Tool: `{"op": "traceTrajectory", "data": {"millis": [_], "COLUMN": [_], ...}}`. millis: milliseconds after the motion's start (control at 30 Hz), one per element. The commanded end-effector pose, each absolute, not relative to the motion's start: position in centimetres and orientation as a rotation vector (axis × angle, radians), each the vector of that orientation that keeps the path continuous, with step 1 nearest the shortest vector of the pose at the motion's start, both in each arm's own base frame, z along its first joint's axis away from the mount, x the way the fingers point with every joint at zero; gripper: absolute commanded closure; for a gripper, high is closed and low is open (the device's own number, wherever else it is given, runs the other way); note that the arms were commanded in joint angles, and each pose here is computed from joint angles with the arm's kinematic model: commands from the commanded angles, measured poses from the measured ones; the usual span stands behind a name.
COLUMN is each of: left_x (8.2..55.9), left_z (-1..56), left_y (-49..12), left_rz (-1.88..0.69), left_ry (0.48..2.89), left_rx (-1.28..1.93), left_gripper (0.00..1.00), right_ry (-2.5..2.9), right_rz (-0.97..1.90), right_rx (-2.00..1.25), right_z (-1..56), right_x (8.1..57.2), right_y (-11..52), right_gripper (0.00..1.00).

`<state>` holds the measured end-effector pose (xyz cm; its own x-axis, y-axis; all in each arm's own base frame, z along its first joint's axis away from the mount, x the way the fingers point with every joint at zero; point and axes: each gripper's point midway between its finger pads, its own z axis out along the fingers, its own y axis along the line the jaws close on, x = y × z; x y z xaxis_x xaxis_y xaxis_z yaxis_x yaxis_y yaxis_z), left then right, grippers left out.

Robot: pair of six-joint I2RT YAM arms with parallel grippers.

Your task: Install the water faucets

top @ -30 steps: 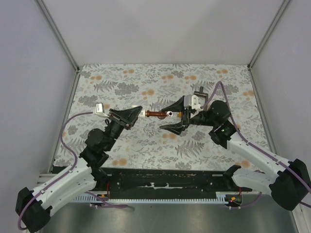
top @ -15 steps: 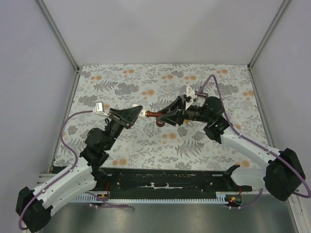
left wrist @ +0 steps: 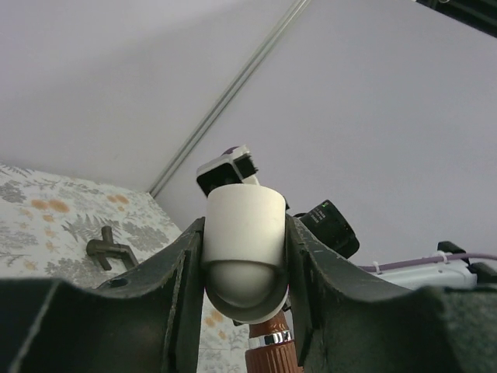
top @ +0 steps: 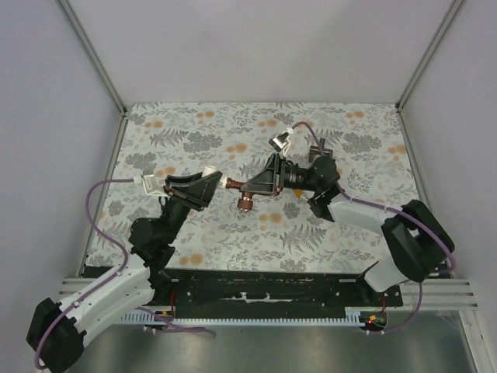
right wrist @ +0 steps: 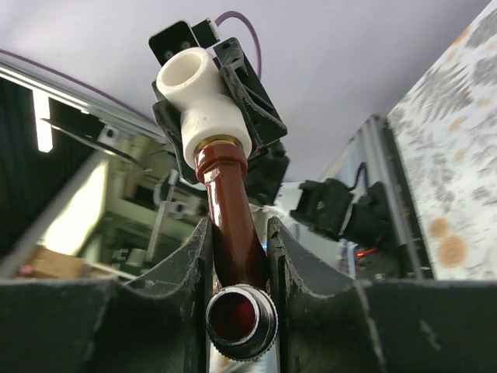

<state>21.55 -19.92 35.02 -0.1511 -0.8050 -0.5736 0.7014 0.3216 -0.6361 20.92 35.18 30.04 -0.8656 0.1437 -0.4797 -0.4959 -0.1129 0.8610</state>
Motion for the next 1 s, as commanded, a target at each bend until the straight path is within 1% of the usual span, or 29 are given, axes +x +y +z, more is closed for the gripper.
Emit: {"op": "traceTrajectory", "data": {"millis": [0,33,67,133,167,200,233,267,300,467,567,633,733,767,800,900,967], "left_x": [16.6,16.8,17.0,17.6,17.9,18.4,18.9,19.1,19.6,21.0,22.0,22.6,23.1,23.3,23.4,23.5,23.7], "left_z": [37.0,36.9,36.6,36.3,36.1,35.9,35.6,35.2,34.9,33.4,32.6,32.1,31.7,31.6,31.4,31.5,31.4], "left_y": [-21.5,-21.2,-21.1,-20.6,-20.3,-19.9,-19.6,-19.5,-19.0,-17.5,-16.8,-16.6,-16.4,-16.3,-16.2,-16.2,-16.1], "left_rz": [-1.367,-1.360,-1.353,-1.333,-1.321,-1.302,-1.287,-1.274,-1.249,-1.212,-1.186,-1.173,-1.163,-1.160,-1.155,-1.158,-1.162], "left_ry": [0.942,0.948,0.961,0.984,0.999,1.014,1.036,1.060,1.073,1.131,1.185,1.231,1.279,1.290,1.296,1.305,1.316], "left_rx": [0.190,0.174,0.158,0.110,0.084,0.046,0.013,0.001,-0.037,-0.185,-0.283,-0.330,-0.397,-0.418,-0.429,-0.448,-0.474], "left_gripper": [0.98,0.98,0.98,0.98,0.98,0.98,0.98,0.98,0.98,0.98,0.98,0.98,0.98,0.98,0.98,0.98,0.98], "right_ry": [1.739,1.717,1.712,1.699,1.694,1.695,1.701,1.706,1.712,1.728,1.778,1.825,1.752,1.676,1.606,1.414,1.304], "right_rz": [2.292,2.304,2.303,2.274,2.247,2.218,2.189,2.157,2.123,1.964,1.809,1.651,1.259,1.175,1.094,1.054,1.035], "right_rx": [-0.008,-0.017,-0.026,-0.043,-0.053,-0.060,-0.063,-0.064,-0.066,-0.050,-0.042,-0.090,-0.317,-0.346,-0.309,-0.151,-0.162], "right_z": [29.8,29.9,29.8,29.8,29.7,29.7,29.6,29.5,29.5,29.3,28.0,27.1,27.5,28.3,29.1,31.8,32.8], "right_x": [22.9,23.0,23.1,23.4,23.6,23.8,24.1,24.4,24.7,26.6,27.8,28.3,28.9,29.1,29.7,28.9,28.2], "right_y": [35.6,35.6,35.6,35.5,35.4,35.1,34.9,34.6,34.2,31.6,29.7,28.6,26.4,25.5,24.4,21.5,20.7], "right_gripper": [0.96,0.92,0.83,0.75,0.69,0.60,0.48,0.33,0.03,0.02,0.02,0.02,0.02,0.02,0.02,0.02,0.02]}}
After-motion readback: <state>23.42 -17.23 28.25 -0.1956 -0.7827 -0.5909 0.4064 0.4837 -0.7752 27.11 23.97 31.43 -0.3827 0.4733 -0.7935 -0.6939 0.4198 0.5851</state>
